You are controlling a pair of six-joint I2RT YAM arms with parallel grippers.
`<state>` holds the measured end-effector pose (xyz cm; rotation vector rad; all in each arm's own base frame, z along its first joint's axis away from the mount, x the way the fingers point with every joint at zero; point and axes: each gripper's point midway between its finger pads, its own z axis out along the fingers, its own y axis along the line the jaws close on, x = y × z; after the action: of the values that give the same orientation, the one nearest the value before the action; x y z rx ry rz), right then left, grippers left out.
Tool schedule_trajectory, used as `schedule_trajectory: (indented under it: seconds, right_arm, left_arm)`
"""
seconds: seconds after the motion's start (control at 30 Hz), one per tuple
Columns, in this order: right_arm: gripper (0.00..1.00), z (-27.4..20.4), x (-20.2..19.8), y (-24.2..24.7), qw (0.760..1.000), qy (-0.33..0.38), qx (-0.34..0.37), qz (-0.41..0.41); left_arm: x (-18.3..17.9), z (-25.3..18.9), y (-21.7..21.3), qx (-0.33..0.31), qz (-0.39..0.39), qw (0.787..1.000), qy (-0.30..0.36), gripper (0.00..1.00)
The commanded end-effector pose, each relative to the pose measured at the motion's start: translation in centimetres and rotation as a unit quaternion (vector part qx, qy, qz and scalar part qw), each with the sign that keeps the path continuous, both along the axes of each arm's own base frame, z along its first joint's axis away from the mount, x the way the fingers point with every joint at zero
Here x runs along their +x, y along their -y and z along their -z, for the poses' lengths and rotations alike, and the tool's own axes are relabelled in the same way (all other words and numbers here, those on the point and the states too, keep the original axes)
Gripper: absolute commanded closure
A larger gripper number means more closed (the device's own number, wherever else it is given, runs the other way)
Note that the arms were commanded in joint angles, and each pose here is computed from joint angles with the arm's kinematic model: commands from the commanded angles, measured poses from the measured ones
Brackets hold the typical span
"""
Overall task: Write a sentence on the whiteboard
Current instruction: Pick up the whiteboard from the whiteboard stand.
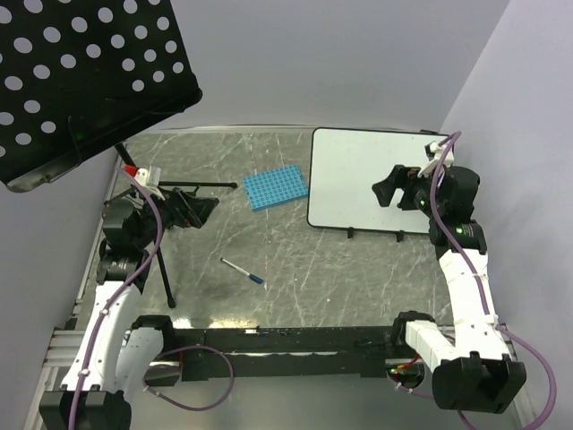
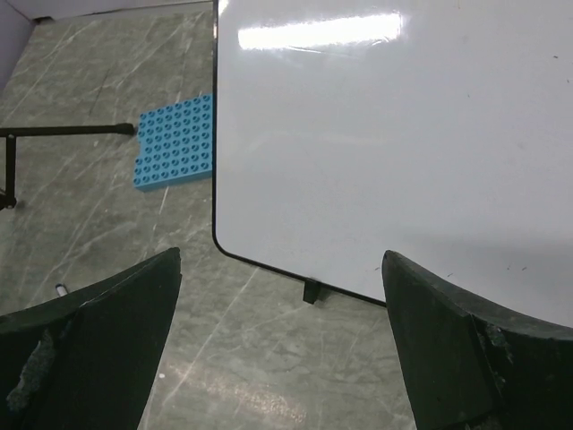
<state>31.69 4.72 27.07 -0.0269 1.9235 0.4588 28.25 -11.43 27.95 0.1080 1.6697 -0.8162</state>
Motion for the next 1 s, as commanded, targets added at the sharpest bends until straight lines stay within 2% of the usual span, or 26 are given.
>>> schedule_trajectory:
  seconds: [0.0, 0.17, 0.3, 0.5, 0.77, 0.97]
  right_arm:
    - [0.00, -1.6, -0.6, -0.7, 0.999, 0.045, -0.007, -0.029]
    - [0.00, -0.7, -2.3, -2.4, 0.991, 0.070, -0.034, -0.109]
    - [0.00, -0.1, -4.2, -4.4, 0.969, 0.108, -0.061, -0.212]
    - [0.00, 2.3, -4.9, -4.4, 0.957, 0.107, -0.100, -0.250]
    - [0.00, 2.8, -5.5, -5.3, 0.946, 0.101, -0.092, -0.293]
    - [0.00, 2.7, -5.6, -4.9, 0.943, 0.103, -0.089, -0.303]
  left_arm:
    - [-0.4, -1.3, 1.5, -0.012, 0.047, 0.999, 0.025, 0.03]
    - [-0.2, -0.4, 3.8, -0.024, 0.092, 0.995, -0.012, 0.03]
    - [-0.6, -0.2, 5.9, -0.030, 0.112, 0.993, -0.022, 0.03]
    - [0.0, 0.7, 8.7, -0.043, 0.119, 0.991, -0.041, 0.03]
    - [1.7, 2.8, 11.7, -0.080, 0.164, 0.980, -0.078, 0.03]
    - [4.3, 4.0, 13.2, -0.070, 0.182, 0.976, -0.092, 0.03]
